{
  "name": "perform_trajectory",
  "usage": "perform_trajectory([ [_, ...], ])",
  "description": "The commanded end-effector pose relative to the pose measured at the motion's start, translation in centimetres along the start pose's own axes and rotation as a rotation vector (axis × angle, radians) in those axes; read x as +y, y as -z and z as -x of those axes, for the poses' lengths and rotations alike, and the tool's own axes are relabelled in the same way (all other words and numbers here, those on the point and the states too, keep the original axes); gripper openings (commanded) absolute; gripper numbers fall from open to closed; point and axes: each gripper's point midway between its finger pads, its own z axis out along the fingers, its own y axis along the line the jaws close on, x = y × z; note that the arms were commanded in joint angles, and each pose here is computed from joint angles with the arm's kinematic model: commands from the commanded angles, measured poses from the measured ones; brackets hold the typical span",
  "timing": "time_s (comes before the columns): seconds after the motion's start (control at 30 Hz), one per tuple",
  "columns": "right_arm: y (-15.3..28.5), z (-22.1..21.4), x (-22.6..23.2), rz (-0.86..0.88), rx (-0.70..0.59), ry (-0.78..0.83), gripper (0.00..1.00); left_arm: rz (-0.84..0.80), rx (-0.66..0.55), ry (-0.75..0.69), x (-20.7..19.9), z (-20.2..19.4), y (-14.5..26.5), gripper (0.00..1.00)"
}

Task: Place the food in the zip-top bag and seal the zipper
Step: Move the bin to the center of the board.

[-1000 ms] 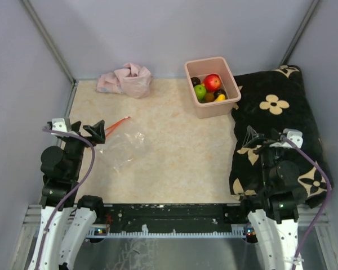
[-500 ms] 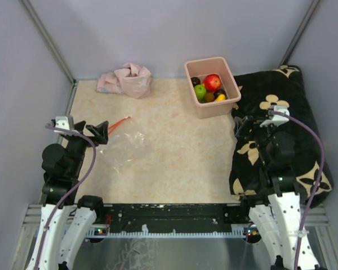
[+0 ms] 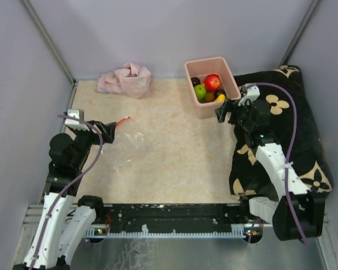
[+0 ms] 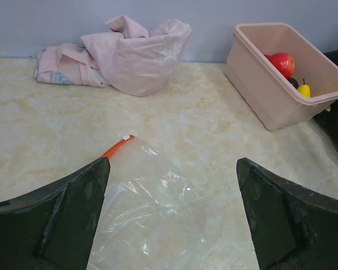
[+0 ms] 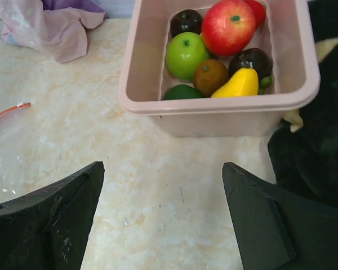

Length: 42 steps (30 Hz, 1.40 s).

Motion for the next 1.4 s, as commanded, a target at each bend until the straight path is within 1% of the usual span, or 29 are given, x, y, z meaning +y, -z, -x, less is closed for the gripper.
perform_trajectory([
  [0.0,-3.5,5.2,3.2,0.120,-0.115,0.097,0.87,-0.026,0.004,-0.028,-0.3,0.4,-0.5,1.00],
  [0.2,-8.6,5.0,5.7,0.174,-0.058,0.159,0.87,-0.052,0.072,-0.035,-0.5,-0.9,-1.6,1.00],
  [0.4,-13.7,2.8,6.1,0.176,0.047,0.190,0.87,-0.052,0.098,-0.039,-0.3,-1.4,-2.0,1.00],
  [0.43,-14.9,1.6,5.8,0.175,0.088,0.185,0.87,-0.050,0.098,-0.041,-0.3,-1.4,-2.0,1.00],
  [0.5,-16.3,0.6,5.8,0.178,0.142,0.188,0.87,-0.053,0.100,-0.041,-0.3,-1.5,-2.0,1.00],
  [0.63,-17.5,-1.6,6.1,0.193,0.251,0.213,0.87,-0.062,0.103,-0.042,-0.4,-1.5,-2.1,1.00],
  [0.73,-17.3,-2.8,6.9,0.213,0.318,0.224,0.87,-0.073,0.100,-0.044,-0.6,-1.4,-2.0,1.00],
  [0.87,-15.8,-3.9,7.8,0.224,0.384,0.222,0.87,-0.091,0.094,-0.045,-1.0,-1.3,-1.7,1.00],
  [1.13,-11.7,-5.9,9.0,0.216,0.519,0.202,0.88,-0.110,0.065,-0.049,-1.4,-0.6,-1.0,1.00],
  [1.37,-7.6,-8.2,10.0,0.208,0.605,0.196,0.88,-0.117,0.067,-0.038,-1.6,-0.7,-0.8,1.00],
])
